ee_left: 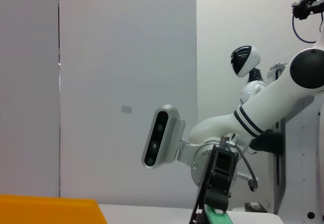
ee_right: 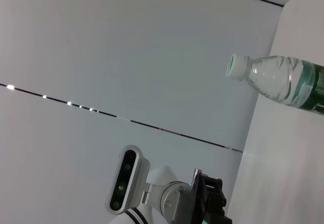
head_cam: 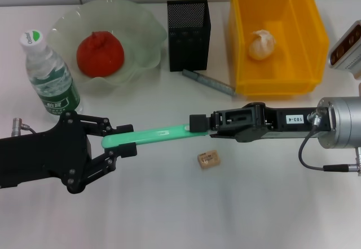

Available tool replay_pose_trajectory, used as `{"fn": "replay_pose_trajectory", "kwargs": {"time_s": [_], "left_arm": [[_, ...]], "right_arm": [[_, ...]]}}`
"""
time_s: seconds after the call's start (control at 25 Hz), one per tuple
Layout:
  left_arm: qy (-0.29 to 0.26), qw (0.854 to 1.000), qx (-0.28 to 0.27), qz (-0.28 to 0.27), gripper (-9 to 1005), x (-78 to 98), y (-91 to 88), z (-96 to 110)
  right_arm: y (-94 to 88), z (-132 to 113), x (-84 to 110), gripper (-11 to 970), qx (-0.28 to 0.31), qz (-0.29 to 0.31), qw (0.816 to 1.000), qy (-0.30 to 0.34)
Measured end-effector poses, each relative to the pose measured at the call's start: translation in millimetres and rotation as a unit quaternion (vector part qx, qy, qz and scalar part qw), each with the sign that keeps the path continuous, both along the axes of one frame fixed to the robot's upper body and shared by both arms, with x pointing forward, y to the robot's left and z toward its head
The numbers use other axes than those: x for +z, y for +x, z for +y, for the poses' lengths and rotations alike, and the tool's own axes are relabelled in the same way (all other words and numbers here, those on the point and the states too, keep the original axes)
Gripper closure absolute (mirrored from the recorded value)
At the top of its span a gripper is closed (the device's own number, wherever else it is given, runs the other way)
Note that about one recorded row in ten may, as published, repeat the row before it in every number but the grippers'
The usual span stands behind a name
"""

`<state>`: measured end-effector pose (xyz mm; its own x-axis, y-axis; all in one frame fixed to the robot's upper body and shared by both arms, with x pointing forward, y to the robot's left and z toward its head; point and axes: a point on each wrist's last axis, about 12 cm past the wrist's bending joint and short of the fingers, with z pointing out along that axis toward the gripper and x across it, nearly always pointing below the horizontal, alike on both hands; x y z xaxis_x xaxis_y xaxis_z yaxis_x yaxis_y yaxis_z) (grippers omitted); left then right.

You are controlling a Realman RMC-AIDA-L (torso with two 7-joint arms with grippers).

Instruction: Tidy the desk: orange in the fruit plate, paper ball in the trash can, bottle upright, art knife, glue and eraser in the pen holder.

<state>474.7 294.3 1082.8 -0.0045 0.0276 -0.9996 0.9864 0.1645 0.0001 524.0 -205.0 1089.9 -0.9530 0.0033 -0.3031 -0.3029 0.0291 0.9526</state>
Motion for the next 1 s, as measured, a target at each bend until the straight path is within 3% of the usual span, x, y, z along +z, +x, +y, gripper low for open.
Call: {"fn": "replay_pose_trajectory", "kwargs": {"time_s": [0.6,1.0], "left_arm": [[-0.01,1.0,0.016,0.01,760,0.1,0.3,1.7],[-0.009,1.0,0.016,0.01,426,0.5,0.0,3.1]], "right_arm": [[-1.0,-0.1,-1.1,792,-0.001,-0.001,1.0,0.0],[-0.4,-0.8,-0.5,792,-0.003,-0.003,1.0,0.001]]}}
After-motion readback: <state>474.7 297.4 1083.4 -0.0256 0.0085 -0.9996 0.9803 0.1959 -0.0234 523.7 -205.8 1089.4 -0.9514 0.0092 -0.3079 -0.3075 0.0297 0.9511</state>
